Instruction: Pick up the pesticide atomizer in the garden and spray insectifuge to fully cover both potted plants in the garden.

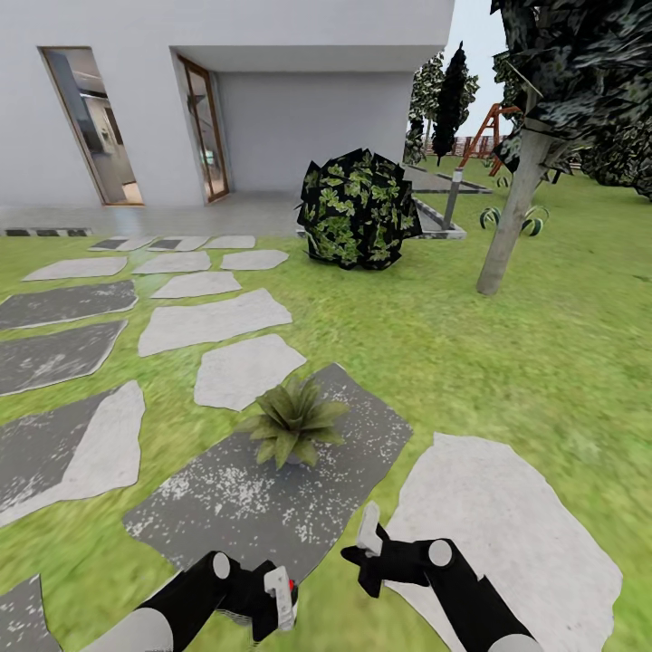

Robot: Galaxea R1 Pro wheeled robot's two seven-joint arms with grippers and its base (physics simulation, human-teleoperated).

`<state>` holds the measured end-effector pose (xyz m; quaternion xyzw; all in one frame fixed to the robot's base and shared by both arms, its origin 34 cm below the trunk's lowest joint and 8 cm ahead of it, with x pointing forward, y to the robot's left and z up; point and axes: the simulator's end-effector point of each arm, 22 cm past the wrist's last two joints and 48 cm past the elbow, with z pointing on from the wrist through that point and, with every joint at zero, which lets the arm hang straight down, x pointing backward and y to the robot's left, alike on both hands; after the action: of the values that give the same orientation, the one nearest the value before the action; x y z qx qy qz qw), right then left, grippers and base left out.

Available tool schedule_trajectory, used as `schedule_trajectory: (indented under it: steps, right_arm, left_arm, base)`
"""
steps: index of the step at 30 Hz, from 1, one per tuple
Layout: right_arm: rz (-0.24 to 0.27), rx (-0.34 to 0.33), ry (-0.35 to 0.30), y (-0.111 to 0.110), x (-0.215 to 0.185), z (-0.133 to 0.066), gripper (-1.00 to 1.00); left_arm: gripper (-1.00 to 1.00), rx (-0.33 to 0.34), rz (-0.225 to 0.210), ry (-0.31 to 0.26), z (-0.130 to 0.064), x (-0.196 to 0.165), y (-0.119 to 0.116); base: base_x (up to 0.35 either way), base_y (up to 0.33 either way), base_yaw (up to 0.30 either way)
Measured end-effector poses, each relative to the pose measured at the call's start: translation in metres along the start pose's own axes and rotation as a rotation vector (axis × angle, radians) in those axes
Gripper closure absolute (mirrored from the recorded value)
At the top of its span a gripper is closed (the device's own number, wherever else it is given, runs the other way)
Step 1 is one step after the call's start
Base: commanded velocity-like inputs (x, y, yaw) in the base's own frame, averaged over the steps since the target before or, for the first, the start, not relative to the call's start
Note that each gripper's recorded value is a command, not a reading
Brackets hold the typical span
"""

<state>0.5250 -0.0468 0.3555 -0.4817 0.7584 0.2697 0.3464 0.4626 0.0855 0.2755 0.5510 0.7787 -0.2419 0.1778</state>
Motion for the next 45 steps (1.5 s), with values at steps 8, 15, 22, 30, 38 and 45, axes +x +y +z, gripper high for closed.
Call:
schedule_trajectory:
  steps: [8,15,22,30,38,45]
  right_arm:
    - [-0.055,-0.059,0.009,0.022,-0.009,0.013,1.00]
    - [-0.082,-0.083,0.015,0.031,-0.011,0.017,1.00]
    - [-0.084,-0.084,0.015,0.031,-0.011,0.018,1.00]
    - [-0.084,-0.084,0.015,0.031,-0.011,0.018,1.00]
    - [-0.084,-0.084,0.015,0.031,-0.011,0.018,1.00]
    - [-0.084,-0.084,0.015,0.031,-0.011,0.018,1.00]
  left_arm:
    - [1.00,-0.007,0.026,-0.039,0.004,-0.028,0.001]
    - [1.00,-0.002,0.032,-0.052,0.007,-0.036,-0.003]
    - [1.00,0.001,0.035,-0.060,0.009,-0.040,-0.004]
    - [1.00,0.011,0.041,-0.081,0.014,-0.056,-0.011]
    - [1.00,0.011,0.043,-0.085,0.015,-0.058,-0.011]
    - [1.00,0.009,0.046,-0.090,0.015,-0.060,-0.011]
  base:
    - [0.000,0.000,0.000]
    - [0.000,0.000,0.000]
    - [0.000,0.000,0.000]
    - [0.000,0.000,0.000]
    - [0.000,0.000,0.000]
    - [0.000,0.000,0.000]
